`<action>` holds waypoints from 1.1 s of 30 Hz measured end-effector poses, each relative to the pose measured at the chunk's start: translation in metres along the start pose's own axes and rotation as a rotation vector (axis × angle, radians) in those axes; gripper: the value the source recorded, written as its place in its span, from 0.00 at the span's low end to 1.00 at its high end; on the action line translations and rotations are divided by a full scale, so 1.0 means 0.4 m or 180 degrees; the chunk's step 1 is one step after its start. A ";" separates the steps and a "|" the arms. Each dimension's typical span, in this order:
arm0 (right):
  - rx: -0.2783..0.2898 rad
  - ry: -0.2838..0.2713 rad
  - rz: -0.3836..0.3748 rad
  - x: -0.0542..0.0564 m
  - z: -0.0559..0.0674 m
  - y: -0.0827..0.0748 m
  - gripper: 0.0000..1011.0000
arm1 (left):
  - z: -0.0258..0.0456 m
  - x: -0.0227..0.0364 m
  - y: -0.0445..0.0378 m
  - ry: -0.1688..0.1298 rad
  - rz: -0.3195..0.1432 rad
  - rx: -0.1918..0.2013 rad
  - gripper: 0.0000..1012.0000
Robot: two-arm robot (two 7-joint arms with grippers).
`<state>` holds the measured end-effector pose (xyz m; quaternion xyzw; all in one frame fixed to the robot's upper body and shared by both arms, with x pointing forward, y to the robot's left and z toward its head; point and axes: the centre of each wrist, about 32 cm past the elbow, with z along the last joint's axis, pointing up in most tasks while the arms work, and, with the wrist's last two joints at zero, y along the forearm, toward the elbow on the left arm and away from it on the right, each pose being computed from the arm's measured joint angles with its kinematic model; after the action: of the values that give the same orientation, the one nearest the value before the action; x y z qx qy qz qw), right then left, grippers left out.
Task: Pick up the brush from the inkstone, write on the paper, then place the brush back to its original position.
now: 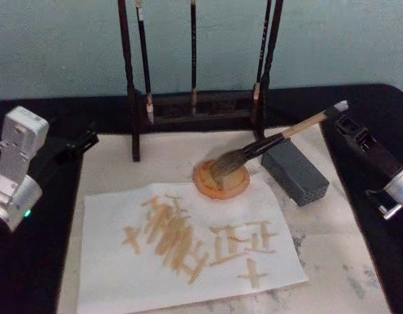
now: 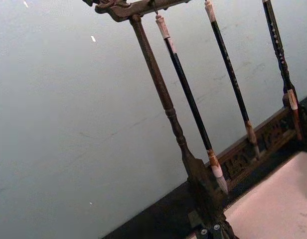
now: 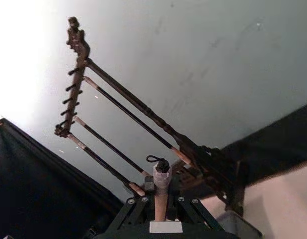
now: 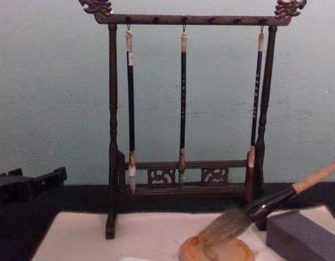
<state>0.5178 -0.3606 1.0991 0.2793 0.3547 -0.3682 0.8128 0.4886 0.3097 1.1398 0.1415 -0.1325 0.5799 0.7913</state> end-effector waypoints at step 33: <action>-0.0053 0.0148 -0.0231 0.007 -0.019 -0.011 0.16 | 0.000 0.000 0.000 0.0000 0.0000 0.0000 0.99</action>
<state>0.5130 -0.3589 1.0915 0.2679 0.3865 -0.3878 0.7928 0.4886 0.3097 1.1398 0.1415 -0.1324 0.5799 0.7913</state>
